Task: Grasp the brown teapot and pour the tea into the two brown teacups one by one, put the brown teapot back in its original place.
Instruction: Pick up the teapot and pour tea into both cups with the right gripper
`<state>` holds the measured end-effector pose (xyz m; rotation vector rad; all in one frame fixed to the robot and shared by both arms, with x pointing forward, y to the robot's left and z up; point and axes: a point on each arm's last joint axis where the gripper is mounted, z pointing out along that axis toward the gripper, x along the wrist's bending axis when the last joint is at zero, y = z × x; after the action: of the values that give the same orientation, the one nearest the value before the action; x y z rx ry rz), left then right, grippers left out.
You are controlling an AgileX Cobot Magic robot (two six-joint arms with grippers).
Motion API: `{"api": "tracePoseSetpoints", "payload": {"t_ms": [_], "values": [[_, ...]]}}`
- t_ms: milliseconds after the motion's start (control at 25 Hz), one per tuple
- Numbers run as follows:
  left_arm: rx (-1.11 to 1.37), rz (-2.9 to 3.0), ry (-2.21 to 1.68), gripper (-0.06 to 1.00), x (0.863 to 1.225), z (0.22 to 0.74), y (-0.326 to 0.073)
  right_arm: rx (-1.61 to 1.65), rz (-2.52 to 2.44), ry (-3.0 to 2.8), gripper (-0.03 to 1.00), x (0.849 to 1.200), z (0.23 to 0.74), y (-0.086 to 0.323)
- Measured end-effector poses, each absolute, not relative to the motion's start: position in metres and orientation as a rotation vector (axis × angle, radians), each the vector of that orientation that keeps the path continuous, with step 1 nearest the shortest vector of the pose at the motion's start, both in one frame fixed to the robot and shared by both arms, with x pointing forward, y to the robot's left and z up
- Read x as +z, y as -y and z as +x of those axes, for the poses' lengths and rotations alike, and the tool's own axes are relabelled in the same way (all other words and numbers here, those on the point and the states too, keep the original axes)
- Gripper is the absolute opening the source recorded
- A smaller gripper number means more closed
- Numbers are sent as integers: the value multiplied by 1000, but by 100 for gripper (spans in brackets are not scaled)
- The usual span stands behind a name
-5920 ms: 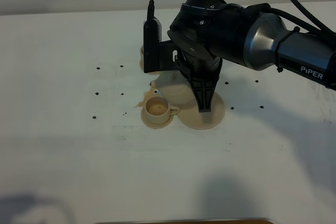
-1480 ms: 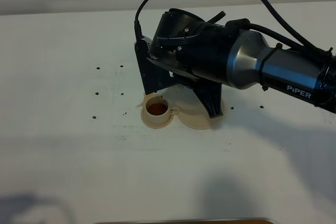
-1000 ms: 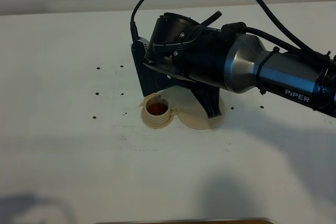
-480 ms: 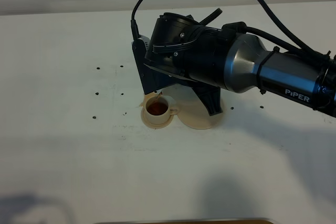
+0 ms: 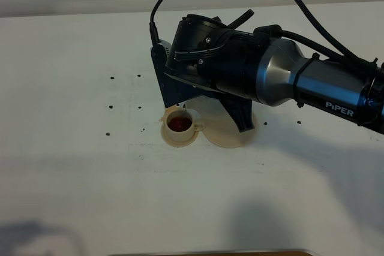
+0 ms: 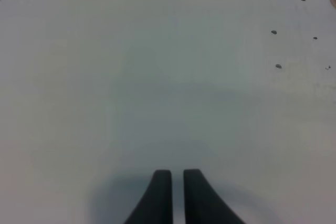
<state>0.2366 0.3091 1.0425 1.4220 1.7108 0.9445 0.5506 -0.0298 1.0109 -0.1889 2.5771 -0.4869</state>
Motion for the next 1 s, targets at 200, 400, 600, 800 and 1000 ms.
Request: {"api": "tracePoseSetpoints", "payload": {"t_ms": [200, 400, 600, 800, 1000], "values": [[945, 1422, -1711, 12, 1042, 237, -309, -489, -201, -2570, 8, 1011, 549, 28], [945, 1422, -1711, 12, 1042, 237, -309, -486, -208, -2569, 8, 1011, 547, 26], [945, 1422, -1711, 12, 1042, 237, -309, -485, -219, -2564, 8, 1011, 545, 24], [945, 1422, -1711, 12, 1042, 237, -309, -491, -222, -2556, 8, 1012, 546, 24], [945, 1422, -1711, 12, 1042, 237, -309, -498, -220, -2545, 8, 1013, 547, 24]]}}
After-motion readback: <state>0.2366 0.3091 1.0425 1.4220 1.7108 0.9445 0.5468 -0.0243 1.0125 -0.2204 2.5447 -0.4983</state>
